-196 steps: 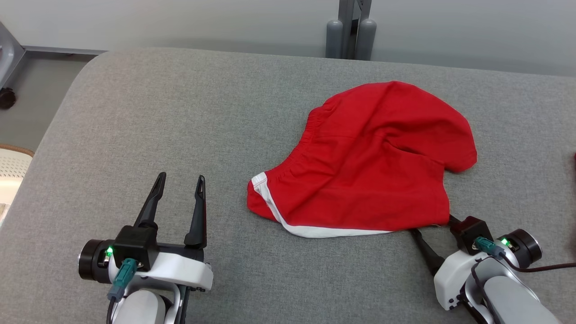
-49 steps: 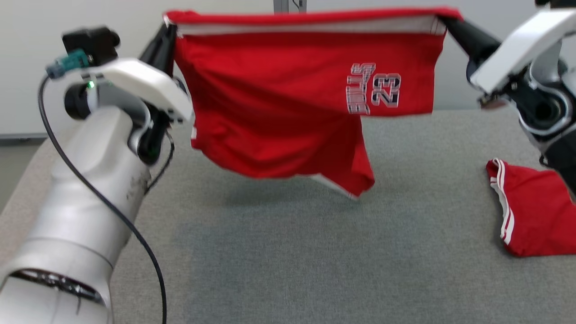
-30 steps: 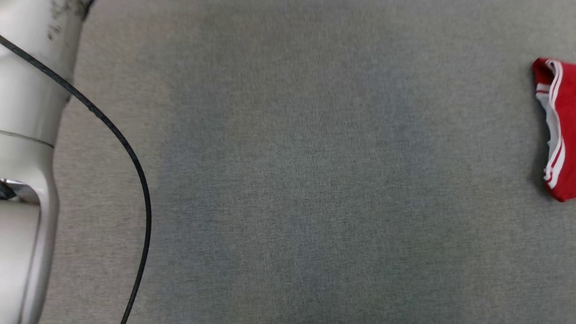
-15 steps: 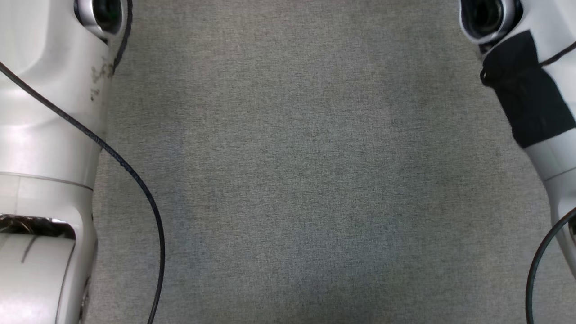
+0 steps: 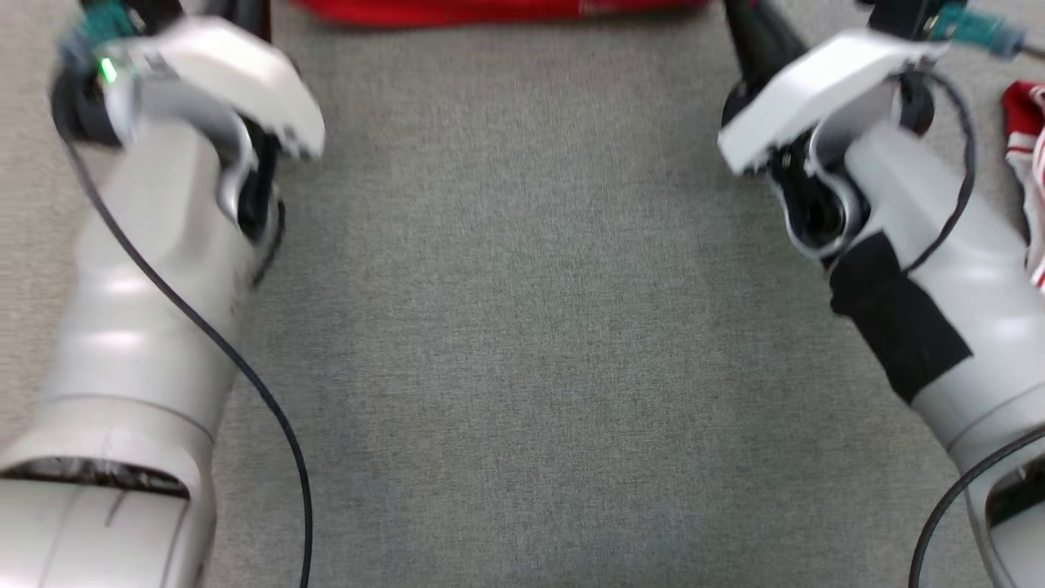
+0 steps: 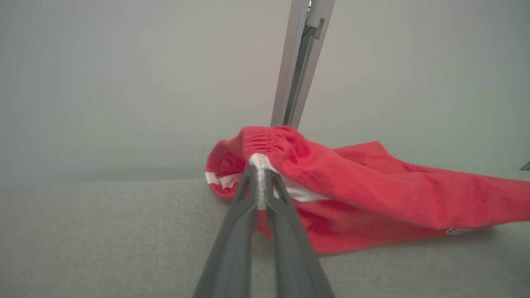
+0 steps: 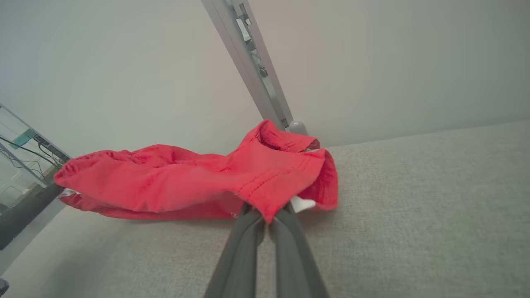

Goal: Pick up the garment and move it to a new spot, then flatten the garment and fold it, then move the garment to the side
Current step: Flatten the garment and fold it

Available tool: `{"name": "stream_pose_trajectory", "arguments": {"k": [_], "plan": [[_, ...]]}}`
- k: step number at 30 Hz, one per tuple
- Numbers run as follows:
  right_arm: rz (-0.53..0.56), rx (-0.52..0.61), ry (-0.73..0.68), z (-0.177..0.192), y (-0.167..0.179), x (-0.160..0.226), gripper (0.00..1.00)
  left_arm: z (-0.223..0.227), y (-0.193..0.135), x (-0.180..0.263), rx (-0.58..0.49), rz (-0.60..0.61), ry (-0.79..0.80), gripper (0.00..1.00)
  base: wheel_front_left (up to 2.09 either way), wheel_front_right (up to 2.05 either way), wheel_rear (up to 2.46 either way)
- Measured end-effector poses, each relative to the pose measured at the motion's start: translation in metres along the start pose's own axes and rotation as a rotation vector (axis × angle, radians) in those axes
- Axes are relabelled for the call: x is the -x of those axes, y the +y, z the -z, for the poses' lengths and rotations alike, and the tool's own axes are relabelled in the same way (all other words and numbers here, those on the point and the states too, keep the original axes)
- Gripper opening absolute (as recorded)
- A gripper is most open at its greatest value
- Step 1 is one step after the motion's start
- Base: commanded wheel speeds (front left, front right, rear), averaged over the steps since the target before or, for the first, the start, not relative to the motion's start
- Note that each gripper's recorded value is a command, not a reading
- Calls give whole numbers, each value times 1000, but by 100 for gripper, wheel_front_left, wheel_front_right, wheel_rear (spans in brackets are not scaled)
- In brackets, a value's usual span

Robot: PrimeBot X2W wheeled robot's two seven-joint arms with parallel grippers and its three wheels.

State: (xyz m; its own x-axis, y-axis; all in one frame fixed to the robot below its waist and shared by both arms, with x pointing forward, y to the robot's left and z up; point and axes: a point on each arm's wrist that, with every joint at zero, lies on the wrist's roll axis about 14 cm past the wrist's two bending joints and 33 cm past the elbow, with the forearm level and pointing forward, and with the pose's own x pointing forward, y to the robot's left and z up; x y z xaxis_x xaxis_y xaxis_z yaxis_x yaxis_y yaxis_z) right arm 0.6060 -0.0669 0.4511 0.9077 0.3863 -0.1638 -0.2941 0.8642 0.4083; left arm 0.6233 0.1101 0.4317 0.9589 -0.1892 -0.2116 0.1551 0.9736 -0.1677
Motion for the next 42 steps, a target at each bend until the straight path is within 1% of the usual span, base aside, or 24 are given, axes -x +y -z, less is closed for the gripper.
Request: {"name": "stream_pose_trajectory", "arguments": {"k": [2,5,6,12,15,26,29,34,42], "plan": [[6,-12,50,9,1,10,0,14,-3,14,-45,17,53,0,0,0,0],[19,-23,130,25,0,29,0,24,-9,32,-137,53,105,0,0,0,0],[19,-20,158,31,1,35,0,26,-9,38,-154,57,116,0,0,0,0],[22,-36,252,47,8,64,0,32,-6,71,-217,49,154,0,0,0,0],[23,-44,290,54,12,79,0,39,-5,89,-233,42,182,0,0,0,0],[27,-27,403,73,20,125,0,63,-3,145,-233,26,263,0,0,0,0],[29,-13,435,80,21,140,0,69,-4,160,-217,21,279,0,0,0,0],[38,-35,457,91,23,163,0,79,-4,186,-187,13,298,0,0,0,0],[8,-36,458,99,37,186,0,90,-9,218,-113,14,280,0,0,0,0]]}}
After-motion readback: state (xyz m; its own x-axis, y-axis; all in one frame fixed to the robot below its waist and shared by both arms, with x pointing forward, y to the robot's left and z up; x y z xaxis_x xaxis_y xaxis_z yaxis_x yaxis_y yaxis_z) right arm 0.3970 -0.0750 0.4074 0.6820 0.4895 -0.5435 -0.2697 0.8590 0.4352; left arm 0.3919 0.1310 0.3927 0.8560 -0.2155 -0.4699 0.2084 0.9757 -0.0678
